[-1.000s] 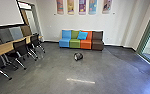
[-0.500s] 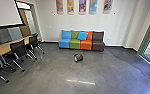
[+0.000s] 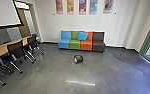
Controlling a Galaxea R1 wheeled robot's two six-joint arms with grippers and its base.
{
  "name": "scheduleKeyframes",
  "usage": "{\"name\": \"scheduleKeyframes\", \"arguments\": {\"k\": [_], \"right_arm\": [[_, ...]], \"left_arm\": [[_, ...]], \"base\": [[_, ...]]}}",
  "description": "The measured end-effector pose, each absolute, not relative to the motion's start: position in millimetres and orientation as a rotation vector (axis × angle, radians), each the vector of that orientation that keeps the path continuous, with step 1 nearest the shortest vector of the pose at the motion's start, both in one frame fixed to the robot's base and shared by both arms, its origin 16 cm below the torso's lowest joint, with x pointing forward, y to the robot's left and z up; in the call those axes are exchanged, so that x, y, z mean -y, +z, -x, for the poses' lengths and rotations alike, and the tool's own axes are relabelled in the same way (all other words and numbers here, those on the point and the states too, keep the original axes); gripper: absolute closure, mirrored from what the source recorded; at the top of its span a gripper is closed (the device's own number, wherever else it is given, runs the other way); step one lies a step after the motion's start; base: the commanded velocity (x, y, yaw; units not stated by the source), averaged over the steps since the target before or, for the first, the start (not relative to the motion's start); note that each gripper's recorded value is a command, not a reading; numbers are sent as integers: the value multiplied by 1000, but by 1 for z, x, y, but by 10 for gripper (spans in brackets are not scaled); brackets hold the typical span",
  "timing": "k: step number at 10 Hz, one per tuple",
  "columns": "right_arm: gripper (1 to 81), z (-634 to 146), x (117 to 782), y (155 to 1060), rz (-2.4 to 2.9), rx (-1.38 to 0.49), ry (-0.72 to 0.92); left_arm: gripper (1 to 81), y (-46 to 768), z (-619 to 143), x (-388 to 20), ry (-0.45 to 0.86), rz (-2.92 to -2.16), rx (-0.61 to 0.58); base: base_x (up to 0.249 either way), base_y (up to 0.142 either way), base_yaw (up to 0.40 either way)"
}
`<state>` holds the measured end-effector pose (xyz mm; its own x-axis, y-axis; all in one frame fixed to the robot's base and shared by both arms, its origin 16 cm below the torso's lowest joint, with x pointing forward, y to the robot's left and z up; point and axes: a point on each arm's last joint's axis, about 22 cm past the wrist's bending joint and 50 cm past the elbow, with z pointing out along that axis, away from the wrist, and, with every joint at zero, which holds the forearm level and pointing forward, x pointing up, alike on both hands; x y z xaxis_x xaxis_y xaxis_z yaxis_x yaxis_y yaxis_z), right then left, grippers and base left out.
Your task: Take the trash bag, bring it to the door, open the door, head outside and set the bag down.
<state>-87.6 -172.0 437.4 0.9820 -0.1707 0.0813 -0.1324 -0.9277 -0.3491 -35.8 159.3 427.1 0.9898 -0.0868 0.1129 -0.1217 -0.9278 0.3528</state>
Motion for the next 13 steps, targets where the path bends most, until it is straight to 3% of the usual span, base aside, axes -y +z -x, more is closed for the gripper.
{"name": "scheduleKeyframes", "arguments": {"k": [13], "right_arm": [[10, 88, 168, 438, 2776, -220, -157]], "left_arm": [[10, 427, 36, -163, 135, -2772, 151]], "base": [[171, 0, 0]]}}
